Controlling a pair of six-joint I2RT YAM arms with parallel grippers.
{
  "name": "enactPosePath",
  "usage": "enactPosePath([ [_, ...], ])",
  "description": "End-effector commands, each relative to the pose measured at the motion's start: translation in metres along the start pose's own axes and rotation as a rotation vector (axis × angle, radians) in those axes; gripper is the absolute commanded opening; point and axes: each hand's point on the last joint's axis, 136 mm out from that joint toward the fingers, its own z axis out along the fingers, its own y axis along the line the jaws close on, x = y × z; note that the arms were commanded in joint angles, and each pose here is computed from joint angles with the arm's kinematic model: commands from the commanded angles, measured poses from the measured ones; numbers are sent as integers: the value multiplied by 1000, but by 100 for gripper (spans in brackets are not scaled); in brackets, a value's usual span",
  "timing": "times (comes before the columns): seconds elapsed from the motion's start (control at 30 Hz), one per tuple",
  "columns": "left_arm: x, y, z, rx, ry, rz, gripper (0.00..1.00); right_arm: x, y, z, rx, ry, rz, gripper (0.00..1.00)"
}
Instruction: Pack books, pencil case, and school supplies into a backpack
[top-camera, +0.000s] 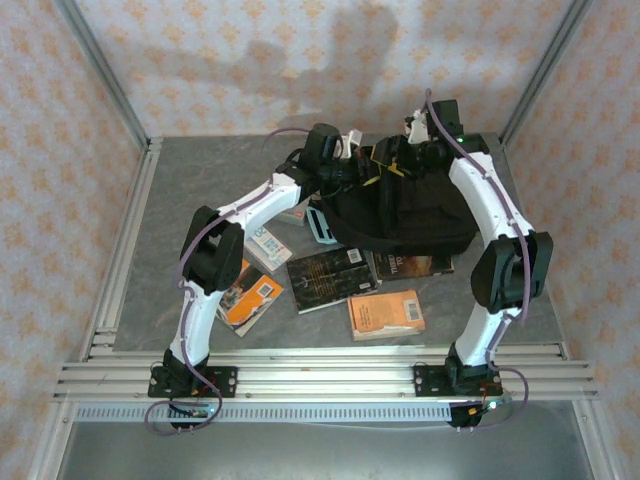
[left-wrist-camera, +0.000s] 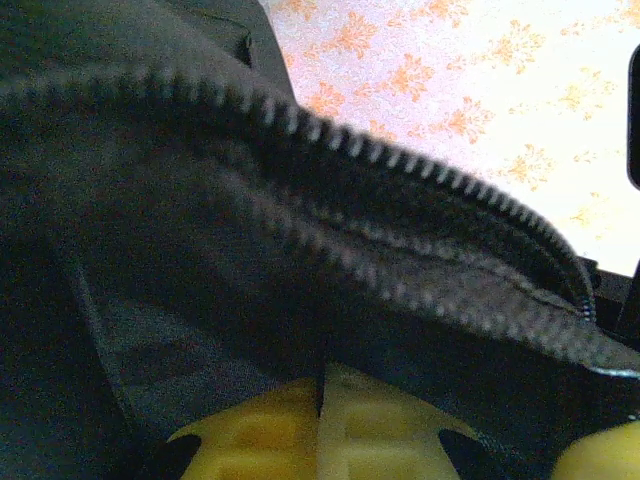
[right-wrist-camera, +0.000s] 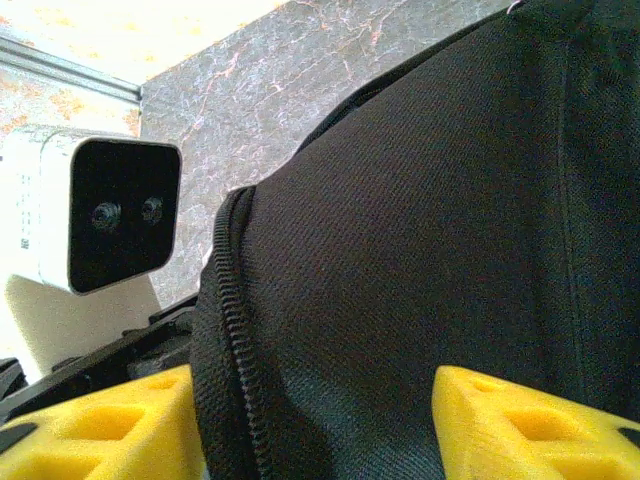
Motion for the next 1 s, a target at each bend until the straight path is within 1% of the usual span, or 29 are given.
enactPosePath([
  [0.0,-6,-13,2,31,-19,35,0,0,4,-4,-7,9,-19,51],
  [0.1,-4,-13,2,32,-17,33,0,0,0,-2,8,5,-16,34],
  [0.17,-4,-12,1,31,-19,34,0,1,-2,0,10,7,-11,25],
  [0.23,-3,-13,0,31,-16,35,0,1,-3,2,8,10,-9,18],
  [0.3,-2,-11,0,24,-14,35,0,1,-3,2,6,6,-11,15],
  [0.43,-2,-8,-2,4,-13,36,0,-3,1,-6,8,-39,-30,5],
  [0.47,-1,-7,-3,-5,-12,36,0,-4,2,-9,8,-50,-38,0],
  [0.6,-4,0,-14,-44,-31,27,0,-7,0,-18,30,-90,-45,0],
  [0.73,-11,7,-32,-90,-54,19,0,-10,-3,-26,66,-122,-52,0],
  [0.87,-10,9,-56,-174,-63,51,0,-16,-16,-45,189,-174,-63,0],
  [0.97,-10,5,-78,-239,-78,79,1,-22,-35,-64,339,-239,-58,0],
])
